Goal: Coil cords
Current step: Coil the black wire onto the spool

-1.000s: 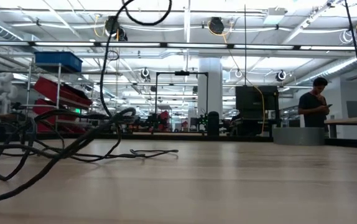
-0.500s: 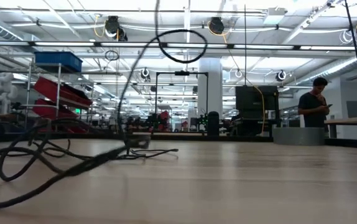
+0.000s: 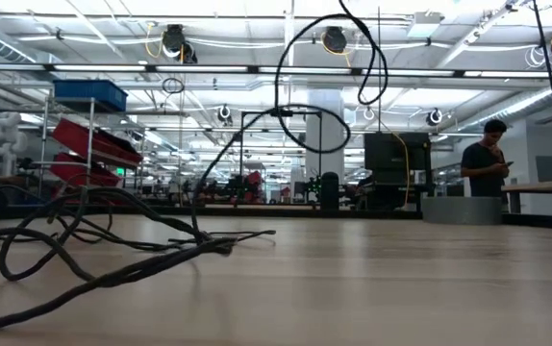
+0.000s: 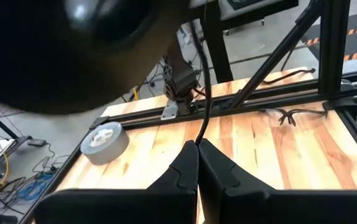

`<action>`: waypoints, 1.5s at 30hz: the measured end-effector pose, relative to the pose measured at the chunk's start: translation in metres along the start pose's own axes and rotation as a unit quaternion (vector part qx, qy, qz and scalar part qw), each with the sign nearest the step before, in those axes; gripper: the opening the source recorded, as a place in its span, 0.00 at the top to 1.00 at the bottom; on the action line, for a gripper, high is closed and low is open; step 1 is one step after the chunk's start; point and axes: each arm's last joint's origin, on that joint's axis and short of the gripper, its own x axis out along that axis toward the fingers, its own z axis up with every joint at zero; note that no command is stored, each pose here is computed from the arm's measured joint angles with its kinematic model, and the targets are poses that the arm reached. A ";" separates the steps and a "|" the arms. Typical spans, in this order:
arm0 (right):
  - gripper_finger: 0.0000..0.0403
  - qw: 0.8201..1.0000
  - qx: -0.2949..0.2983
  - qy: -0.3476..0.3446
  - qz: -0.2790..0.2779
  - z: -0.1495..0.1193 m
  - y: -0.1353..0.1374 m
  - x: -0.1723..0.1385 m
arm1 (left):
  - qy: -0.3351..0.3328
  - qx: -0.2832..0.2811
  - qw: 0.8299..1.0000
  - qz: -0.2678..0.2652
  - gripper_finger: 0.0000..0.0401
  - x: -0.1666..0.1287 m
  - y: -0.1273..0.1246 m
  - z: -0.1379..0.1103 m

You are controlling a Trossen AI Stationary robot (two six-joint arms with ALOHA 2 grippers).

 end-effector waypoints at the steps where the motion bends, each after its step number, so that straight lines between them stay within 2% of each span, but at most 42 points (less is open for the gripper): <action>1: 1.00 1.000 -0.001 -0.003 0.003 0.001 0.001 -0.002 | 0.000 0.000 1.000 0.001 1.00 0.001 0.001 0.000; 10: 1.00 1.000 0.004 -0.014 0.009 0.005 0.002 -0.010 | -0.014 -0.014 1.000 0.000 1.00 -0.001 -0.001 0.003; 26: 1.00 1.000 0.008 0.010 -0.006 -0.003 -0.003 0.013 | -0.081 -0.059 0.993 -0.060 1.00 -0.009 -0.008 0.018; 34: 1.00 1.000 -0.001 0.009 -0.006 -0.003 -0.002 0.008 | -0.105 -0.045 0.990 -0.085 1.00 -0.037 -0.014 0.031; 39: 1.00 1.000 0.002 0.000 0.000 0.000 -0.003 -0.004 | -0.068 -0.041 0.991 -0.106 1.00 -0.060 -0.008 0.034; 45: 1.00 1.000 0.018 -0.015 0.020 0.006 -0.008 -0.022 | 0.023 -0.029 0.994 -0.102 1.00 -0.064 0.004 0.018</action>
